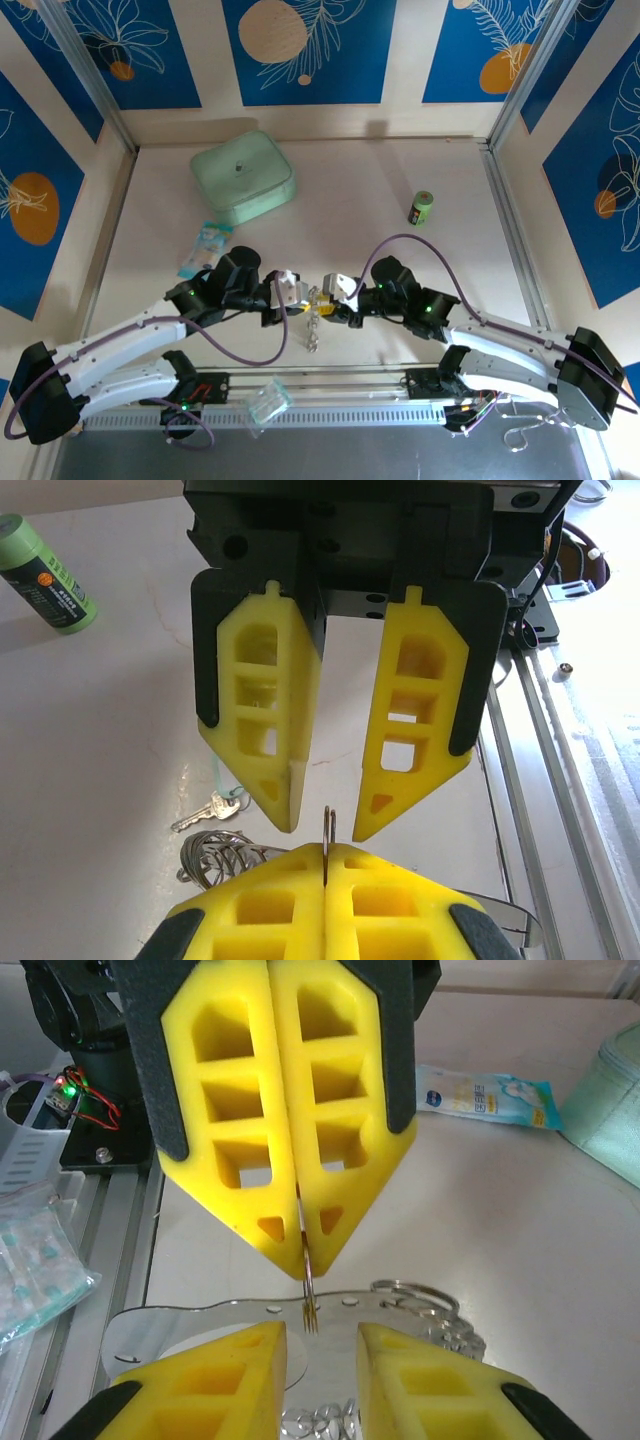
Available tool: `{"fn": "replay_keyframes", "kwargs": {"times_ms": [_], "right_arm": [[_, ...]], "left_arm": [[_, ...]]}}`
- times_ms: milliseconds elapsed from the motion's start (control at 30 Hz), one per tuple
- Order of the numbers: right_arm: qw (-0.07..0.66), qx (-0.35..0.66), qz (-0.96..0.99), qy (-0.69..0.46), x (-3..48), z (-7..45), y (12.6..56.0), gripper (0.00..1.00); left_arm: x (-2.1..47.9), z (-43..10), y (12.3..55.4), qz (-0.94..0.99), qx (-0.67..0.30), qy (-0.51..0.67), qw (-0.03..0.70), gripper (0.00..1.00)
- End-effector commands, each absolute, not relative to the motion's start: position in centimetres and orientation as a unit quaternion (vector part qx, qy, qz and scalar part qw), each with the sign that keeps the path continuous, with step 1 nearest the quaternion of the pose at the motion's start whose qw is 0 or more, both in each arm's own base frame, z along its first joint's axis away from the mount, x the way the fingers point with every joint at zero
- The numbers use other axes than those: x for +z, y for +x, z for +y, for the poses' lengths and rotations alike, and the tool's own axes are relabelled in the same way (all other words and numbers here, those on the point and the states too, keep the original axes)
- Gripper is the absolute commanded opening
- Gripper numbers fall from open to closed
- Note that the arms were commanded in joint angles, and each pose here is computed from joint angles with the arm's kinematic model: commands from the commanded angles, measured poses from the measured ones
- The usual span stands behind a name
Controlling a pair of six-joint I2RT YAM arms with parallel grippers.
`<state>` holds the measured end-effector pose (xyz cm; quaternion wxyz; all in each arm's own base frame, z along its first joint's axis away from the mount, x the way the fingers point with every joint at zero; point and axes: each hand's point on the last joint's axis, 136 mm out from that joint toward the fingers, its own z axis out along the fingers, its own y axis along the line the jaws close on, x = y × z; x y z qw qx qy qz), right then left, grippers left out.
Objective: Put the keys on the keyring
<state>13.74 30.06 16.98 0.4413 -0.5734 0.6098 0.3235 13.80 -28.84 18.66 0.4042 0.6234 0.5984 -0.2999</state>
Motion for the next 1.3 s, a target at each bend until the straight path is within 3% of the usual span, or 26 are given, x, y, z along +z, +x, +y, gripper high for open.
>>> {"fn": "replay_keyframes", "kwargs": {"times_ms": [0,300,367,433,533,1267], "right_arm": [[0.467,0.334,0.588,-0.57,19.1,31.0,13.9,0.25],[0.461,0.345,0.584,-0.572,18.8,31.4,13.7,0.01],[0.462,0.349,0.581,-0.572,18.8,31.5,13.6,0.0],[0.463,0.354,0.58,-0.569,18.6,31.3,13.7,0.0],[0.458,0.363,0.581,-0.566,18.5,31.0,13.5,0.0],[0.445,0.388,0.573,-0.568,18.5,31.0,12.7,0.0]], "left_arm": [[20.1,-29.4,13.4,0.577,-0.307,0.634,0.413,0.0],[20.2,-29.6,13.4,0.582,-0.314,0.628,0.412,0.0],[20.0,-29.6,13.6,0.585,-0.312,0.623,0.414,0.0],[19.7,-29.6,14.2,0.596,-0.309,0.609,0.423,0.14],[19.2,-29.2,14.4,0.6,-0.311,0.601,0.427,0.19],[18.8,-28.4,13.6,0.589,-0.358,0.561,0.459,0.23]]}}
